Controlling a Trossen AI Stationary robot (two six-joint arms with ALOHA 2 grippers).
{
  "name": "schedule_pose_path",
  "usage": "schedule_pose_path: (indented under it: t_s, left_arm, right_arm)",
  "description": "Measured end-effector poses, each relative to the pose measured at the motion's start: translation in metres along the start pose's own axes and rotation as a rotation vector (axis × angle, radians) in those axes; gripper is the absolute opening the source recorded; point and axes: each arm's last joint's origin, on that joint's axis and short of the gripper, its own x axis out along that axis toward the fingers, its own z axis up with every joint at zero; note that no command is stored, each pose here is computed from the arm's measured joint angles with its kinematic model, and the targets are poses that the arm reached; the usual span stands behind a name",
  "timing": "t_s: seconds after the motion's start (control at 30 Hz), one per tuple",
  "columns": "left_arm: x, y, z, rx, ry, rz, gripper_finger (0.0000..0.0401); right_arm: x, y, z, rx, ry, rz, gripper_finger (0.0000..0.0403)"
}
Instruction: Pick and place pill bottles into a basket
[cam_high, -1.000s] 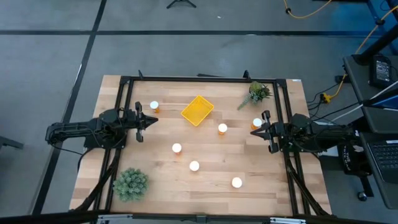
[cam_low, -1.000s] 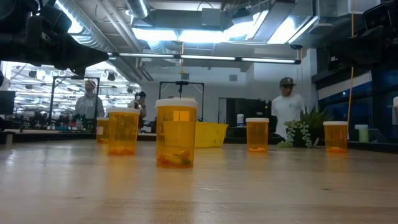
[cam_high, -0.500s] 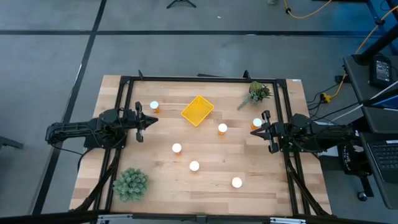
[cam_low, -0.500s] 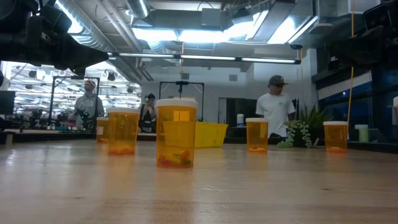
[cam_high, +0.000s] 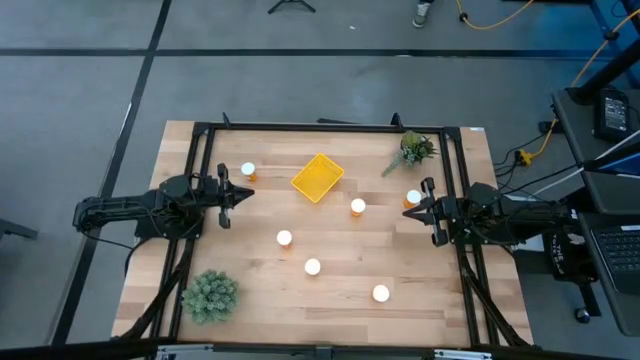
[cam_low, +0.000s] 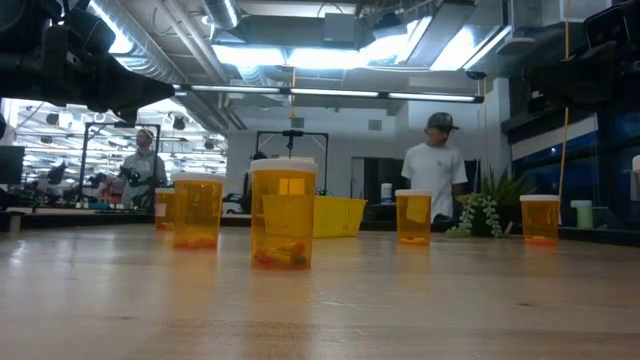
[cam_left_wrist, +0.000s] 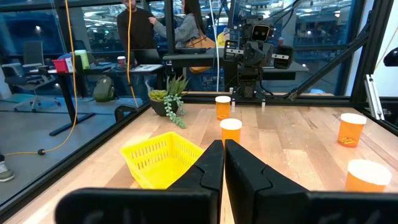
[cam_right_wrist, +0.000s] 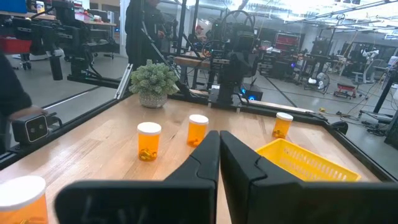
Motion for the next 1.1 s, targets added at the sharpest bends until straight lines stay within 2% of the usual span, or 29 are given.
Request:
schedule_pose_path:
  t_s: [1.1]
  left_arm:
    - [0.0, 0.0, 0.0, 0.0, 0.0, 0.0, 0.0009]
  right_arm:
    - [0.0, 0.0, 0.0001, 0.0, 0.0, 0.0, 0.0017]
